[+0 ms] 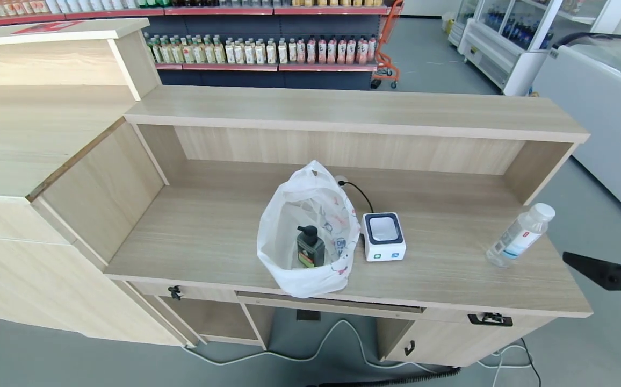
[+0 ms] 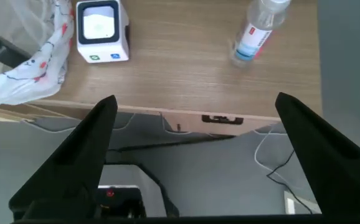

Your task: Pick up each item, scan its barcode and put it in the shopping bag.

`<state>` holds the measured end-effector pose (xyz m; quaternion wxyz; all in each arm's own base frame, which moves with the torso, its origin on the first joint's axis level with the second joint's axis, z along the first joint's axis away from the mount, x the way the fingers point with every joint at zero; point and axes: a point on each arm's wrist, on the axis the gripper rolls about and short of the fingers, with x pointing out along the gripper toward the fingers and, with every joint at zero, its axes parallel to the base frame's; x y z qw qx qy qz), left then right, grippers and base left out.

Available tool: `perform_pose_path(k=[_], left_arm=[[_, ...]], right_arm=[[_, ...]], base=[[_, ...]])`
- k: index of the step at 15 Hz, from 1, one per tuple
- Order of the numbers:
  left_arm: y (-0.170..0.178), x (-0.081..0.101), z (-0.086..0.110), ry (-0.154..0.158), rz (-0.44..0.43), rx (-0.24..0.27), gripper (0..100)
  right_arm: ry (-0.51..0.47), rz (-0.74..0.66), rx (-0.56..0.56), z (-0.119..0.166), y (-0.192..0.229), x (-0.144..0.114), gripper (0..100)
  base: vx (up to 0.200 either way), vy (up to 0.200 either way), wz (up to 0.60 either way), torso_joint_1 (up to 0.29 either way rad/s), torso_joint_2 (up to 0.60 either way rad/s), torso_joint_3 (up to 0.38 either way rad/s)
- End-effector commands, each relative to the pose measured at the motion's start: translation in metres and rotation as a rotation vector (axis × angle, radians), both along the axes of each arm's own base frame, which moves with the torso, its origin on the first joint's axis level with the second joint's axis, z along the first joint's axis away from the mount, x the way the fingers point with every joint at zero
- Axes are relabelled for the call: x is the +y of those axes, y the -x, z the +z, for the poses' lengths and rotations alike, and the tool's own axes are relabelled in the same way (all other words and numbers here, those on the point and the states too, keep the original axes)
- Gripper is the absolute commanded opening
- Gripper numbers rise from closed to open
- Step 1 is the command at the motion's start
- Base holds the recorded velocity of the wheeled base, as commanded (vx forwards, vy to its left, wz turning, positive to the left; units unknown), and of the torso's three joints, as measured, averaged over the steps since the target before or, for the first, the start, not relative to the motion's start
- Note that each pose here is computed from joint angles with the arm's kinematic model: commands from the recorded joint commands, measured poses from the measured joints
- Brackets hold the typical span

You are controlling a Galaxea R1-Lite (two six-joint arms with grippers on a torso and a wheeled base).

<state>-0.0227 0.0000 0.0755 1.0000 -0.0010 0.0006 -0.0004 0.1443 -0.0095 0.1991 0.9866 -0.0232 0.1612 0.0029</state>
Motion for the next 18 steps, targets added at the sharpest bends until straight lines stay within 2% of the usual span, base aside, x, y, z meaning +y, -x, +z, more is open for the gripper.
perform_pose_path(k=[1,4,11,18], left_arm=[[0.0,0.0,0.0,0.0,0.001,0.0,100],[0.0,0.0,0.0,0.0,0.001,0.0,100],[0.0,0.0,0.0,0.001,0.001,-0.001,100],[0.0,0.0,0.0,0.0,0.001,-0.001,100]], right_arm=[[0.112,-0.167,0.05,-0.015,0.014,-0.023,100],[0.102,-0.174,0.117,-0.027,0.008,-0.027,100],[0.024,-0.004,0.191,-0.039,-0.016,-0.028,100],[0.037,0.075,0.28,-0.056,-0.032,-0.026,100]], base=[[0.0,-0.2,0.0,0.002,0.0,0.012],[0.0,-0.2,0.0,0.004,0.01,0.001],[0.0,-0.2,0.0,0.001,0.0,-0.001],[0.0,-0.2,0.0,0.001,0.0,0.002]])
